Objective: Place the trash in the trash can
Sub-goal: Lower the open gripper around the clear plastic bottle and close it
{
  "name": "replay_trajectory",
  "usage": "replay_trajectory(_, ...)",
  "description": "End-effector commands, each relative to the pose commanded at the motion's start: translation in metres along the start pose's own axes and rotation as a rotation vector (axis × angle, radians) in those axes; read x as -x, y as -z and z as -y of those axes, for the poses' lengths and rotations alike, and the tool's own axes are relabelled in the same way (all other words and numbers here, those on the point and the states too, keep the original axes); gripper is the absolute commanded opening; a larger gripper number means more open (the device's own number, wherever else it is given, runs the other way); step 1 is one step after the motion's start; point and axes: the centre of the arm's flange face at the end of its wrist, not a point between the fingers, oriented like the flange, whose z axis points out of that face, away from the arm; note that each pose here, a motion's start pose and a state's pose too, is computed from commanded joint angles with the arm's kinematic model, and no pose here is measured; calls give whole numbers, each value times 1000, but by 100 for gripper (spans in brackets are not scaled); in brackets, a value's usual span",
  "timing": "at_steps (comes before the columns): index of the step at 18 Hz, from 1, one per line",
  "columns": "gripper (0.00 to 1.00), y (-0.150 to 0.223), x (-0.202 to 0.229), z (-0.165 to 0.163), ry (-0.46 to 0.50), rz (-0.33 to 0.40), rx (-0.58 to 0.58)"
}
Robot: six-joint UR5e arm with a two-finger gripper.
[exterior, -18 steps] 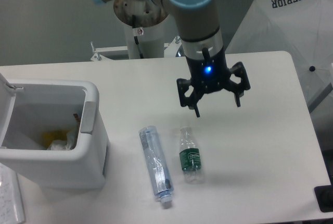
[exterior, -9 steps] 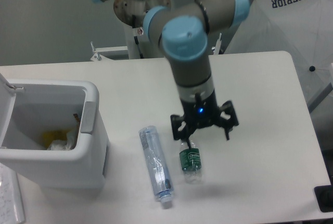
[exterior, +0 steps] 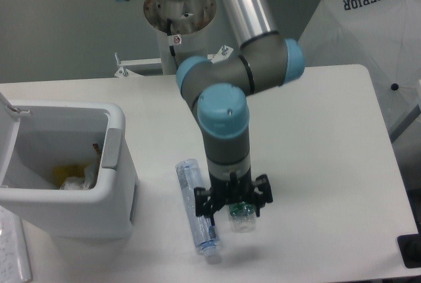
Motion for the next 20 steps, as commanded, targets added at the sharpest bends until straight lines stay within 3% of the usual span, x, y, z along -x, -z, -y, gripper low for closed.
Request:
replay_trajectory(11,100,-56,-17,-1,44,-14,60)
replay_trajectory(20,98,-68,-20,0,61,-10,48)
